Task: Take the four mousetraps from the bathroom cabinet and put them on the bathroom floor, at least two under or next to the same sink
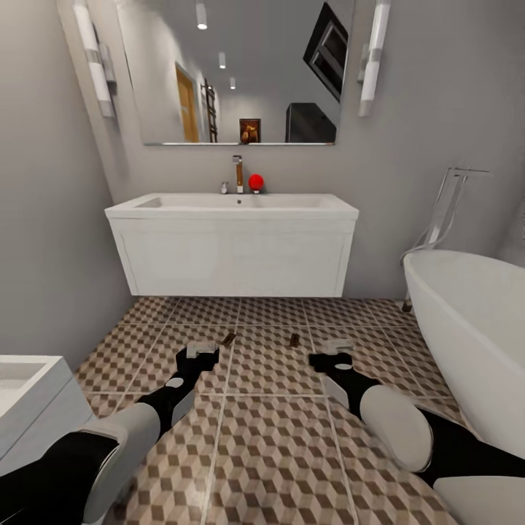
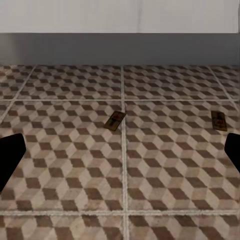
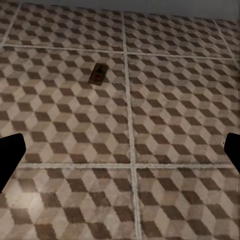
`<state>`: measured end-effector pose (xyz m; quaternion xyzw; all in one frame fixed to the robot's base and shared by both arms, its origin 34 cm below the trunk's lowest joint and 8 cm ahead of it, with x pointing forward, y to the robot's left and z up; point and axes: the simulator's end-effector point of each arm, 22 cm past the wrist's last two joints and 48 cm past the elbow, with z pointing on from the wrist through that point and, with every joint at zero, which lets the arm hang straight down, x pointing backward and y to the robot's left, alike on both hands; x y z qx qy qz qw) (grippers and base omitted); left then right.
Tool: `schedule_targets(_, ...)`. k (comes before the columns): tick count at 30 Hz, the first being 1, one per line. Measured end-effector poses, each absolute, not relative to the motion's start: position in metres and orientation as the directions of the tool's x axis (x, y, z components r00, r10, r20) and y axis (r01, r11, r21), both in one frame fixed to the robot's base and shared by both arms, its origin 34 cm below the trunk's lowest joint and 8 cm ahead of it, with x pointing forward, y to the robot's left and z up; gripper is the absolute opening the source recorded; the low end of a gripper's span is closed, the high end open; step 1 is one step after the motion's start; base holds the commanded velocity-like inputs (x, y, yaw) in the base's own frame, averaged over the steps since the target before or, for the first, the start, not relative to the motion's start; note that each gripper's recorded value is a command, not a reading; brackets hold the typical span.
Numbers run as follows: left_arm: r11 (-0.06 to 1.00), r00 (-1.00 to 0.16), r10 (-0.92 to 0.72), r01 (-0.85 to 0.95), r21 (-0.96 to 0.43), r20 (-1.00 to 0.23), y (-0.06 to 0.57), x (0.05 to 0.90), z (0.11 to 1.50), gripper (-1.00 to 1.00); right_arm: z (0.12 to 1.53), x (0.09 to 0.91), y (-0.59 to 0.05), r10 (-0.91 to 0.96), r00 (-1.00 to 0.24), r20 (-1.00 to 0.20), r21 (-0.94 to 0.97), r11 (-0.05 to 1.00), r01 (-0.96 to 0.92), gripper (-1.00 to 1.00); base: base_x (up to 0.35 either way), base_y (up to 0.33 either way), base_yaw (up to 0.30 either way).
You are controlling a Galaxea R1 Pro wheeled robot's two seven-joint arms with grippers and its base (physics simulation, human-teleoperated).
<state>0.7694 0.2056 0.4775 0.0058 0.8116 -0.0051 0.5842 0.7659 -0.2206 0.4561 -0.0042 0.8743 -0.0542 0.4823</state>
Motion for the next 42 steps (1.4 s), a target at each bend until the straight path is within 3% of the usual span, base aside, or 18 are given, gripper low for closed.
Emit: schedule_targets(42, 1.0, -0.174, 0.005, 0.016, 0.002, -0.985, 0.205, 0.77, 0.596, 1.0, 0.529, 0.747, -0.242, -0.064, -0.44, -0.896, -0.069, 0.998, -0.005, 1.0, 0.0, 0.0, 0.0)
